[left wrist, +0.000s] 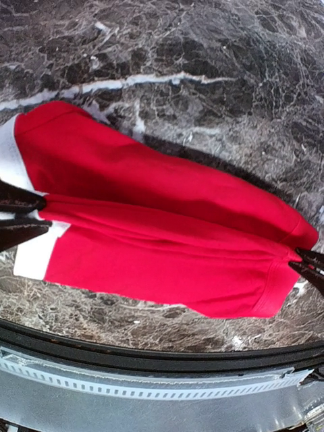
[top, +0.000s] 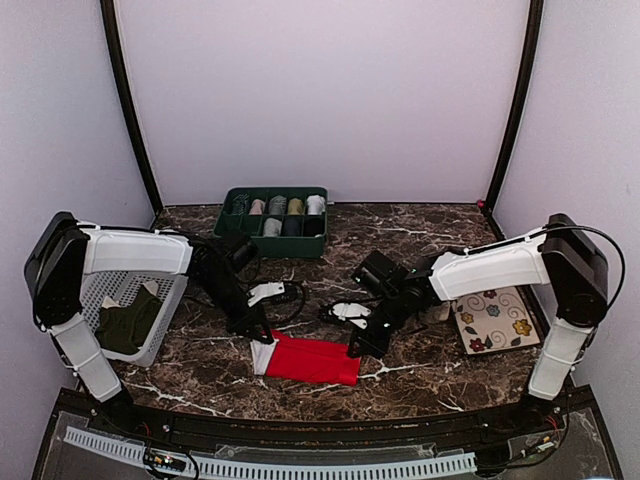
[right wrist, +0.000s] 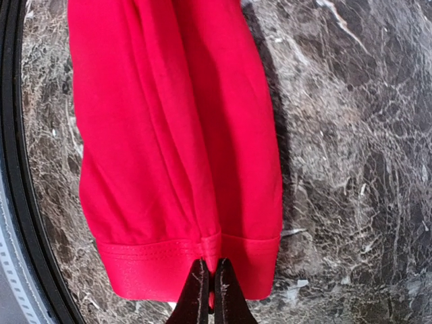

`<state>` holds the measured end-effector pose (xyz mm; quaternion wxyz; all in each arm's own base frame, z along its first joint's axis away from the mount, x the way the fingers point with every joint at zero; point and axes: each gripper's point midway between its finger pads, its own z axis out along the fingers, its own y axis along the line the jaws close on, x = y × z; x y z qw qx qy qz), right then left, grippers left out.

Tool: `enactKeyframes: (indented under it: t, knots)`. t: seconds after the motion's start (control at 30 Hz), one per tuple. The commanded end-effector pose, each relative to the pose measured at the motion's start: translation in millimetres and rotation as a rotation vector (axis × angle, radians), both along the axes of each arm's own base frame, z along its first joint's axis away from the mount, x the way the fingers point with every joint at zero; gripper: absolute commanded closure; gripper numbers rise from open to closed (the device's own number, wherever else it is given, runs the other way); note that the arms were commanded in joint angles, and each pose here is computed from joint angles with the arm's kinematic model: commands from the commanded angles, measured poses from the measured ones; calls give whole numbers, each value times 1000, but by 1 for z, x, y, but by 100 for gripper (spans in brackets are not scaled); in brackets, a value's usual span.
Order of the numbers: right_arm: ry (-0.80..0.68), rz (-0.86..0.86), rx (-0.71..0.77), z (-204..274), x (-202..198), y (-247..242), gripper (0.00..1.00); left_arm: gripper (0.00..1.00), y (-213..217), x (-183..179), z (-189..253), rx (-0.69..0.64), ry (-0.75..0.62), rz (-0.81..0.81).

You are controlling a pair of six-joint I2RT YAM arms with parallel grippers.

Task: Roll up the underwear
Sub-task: Fold the underwear at the center of the board, then smooth out the underwear at the center of the board.

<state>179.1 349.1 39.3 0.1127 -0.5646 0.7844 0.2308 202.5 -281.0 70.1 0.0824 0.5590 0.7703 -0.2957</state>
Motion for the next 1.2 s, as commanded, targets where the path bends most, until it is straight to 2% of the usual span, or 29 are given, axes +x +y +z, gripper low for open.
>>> enactKeyframes:
  t: [0.0,0.33,0.4,0.47,0.5,0.6,0.8,0.83,1.03,1.17]
  knots:
    - [-6,-24,-36,-12,2,-10,100,100,1,14,-2,33,18,11]
    - [-21,-34,-70,-19,9,-10,100,98,8,36,-33,104,-3,50]
    - [-20,-35,-71,-19,9,-10,100,93,12,44,-29,80,4,94]
    - [-19,-42,-71,-16,10,-9,100,79,13,44,-24,65,6,113]
    - [-19,-48,-69,-13,11,-8,99,76,13,45,-20,58,4,122]
    - [-33,-73,-55,-3,16,-5,86,64,16,45,-8,35,-1,161]
    - [-88,-204,-49,22,38,-5,67,63,24,38,17,-30,-48,240]
    - [-86,-225,-42,25,39,-5,61,63,25,34,18,-48,-51,248]
    - [-124,-260,38,63,47,3,59,62,19,22,38,-161,-53,275]
    - [-94,-226,87,76,36,6,62,62,14,30,40,-179,-80,288]
